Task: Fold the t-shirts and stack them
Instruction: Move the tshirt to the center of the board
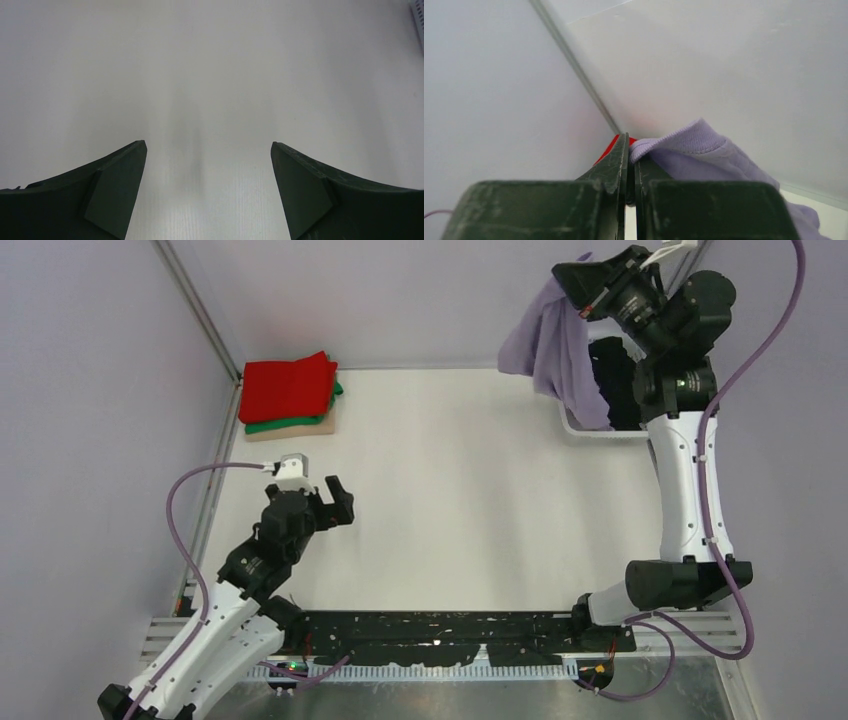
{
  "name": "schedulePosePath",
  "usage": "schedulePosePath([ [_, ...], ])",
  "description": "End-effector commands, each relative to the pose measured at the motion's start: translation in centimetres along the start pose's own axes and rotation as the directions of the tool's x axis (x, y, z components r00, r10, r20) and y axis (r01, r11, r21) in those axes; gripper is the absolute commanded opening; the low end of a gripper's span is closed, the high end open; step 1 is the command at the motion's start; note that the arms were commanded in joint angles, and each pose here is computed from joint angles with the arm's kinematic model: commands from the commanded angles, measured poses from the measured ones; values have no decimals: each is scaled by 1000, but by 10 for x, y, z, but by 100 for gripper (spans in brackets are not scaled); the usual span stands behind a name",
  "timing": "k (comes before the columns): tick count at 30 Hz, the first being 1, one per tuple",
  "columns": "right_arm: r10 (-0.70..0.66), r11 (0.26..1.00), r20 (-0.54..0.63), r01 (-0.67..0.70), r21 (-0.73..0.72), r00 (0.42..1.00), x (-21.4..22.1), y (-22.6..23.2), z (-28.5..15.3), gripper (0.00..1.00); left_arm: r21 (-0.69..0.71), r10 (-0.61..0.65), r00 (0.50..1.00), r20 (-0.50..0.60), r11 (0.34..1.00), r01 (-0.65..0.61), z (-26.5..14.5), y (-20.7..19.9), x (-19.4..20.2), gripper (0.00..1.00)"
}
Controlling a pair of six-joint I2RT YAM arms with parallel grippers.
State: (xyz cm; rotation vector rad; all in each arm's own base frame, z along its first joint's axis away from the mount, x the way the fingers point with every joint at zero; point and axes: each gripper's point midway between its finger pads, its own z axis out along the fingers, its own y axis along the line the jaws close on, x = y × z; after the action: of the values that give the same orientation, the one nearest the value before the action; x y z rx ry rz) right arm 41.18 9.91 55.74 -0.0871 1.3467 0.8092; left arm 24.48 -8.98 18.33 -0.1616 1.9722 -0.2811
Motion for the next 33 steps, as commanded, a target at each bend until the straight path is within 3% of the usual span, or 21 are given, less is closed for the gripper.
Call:
schedulePosePath([
  [1, -81, 954, 56, 94, -284, 995, -31, 128, -27, 5, -20, -21, 999, 26, 1000, 21, -5, 6, -3, 100],
  [6, -66, 907, 90, 97, -411, 994, -43, 191, -40, 5, -35, -39, 998, 52, 999, 41, -12, 13, -4, 100],
  [10, 1, 841, 23, 12, -541, 1000, -33, 226, -40, 5, -42, -63, 995, 78, 997, 67, -16, 18, -4, 99],
  [15, 31, 798, -21, -37, -601, 999, -26, 247, -33, 5, -59, -90, 989, 118, 993, 98, -24, 27, -6, 100],
  [19, 42, 819, -47, -62, -571, 998, -15, 240, -23, 5, -58, -134, 979, 156, 988, 144, -29, 31, -8, 100],
  [22, 27, 895, -42, -43, -443, 999, 4, 209, -16, 5, -58, -152, 975, 163, 985, 163, -30, 33, -7, 99],
  [23, 30, 927, -110, -69, -369, 993, 35, 186, -8, 5, -66, -158, 974, 162, 983, 170, -31, 35, -5, 99],
  [24, 2, 954, -72, -24, -298, 997, 32, 172, -14, 5, -79, -163, 974, 160, 981, 177, -31, 38, -3, 99],
  [25, 8, 978, -148, -39, -204, 989, 70, 140, -10, 5, -91, -167, 973, 161, 979, 183, -31, 40, -2, 99],
  [26, 0, 994, -116, -12, -107, 993, 70, 119, -18, 5, -106, -171, 973, 157, 976, 188, -31, 42, 0, 99],
  [27, 16, 1000, -177, -15, 7, 984, 108, 81, -21, 5, -119, -173, 973, 153, 974, 192, -31, 45, 1, 99],
  [28, 10, 992, -144, 8, 125, 990, 109, 56, -33, 5, -128, -176, 973, 148, 972, 195, -31, 46, 2, 100],
  [29, 34, 969, -210, 20, 247, 977, 150, 14, -45, 5, -133, -176, 974, 142, 972, 195, -30, 46, 3, 100],
  [30, 29, 928, -184, 42, 370, 983, 152, -13, -60, 5, -133, -175, 975, 135, 972, 193, -30, 45, 4, 100],
  [33, 109, 744, -286, 113, 658, 952, 224, -103, -123, 7, -130, -171, 980, 102, 974, 183, -26, 40, 7, 100],
])
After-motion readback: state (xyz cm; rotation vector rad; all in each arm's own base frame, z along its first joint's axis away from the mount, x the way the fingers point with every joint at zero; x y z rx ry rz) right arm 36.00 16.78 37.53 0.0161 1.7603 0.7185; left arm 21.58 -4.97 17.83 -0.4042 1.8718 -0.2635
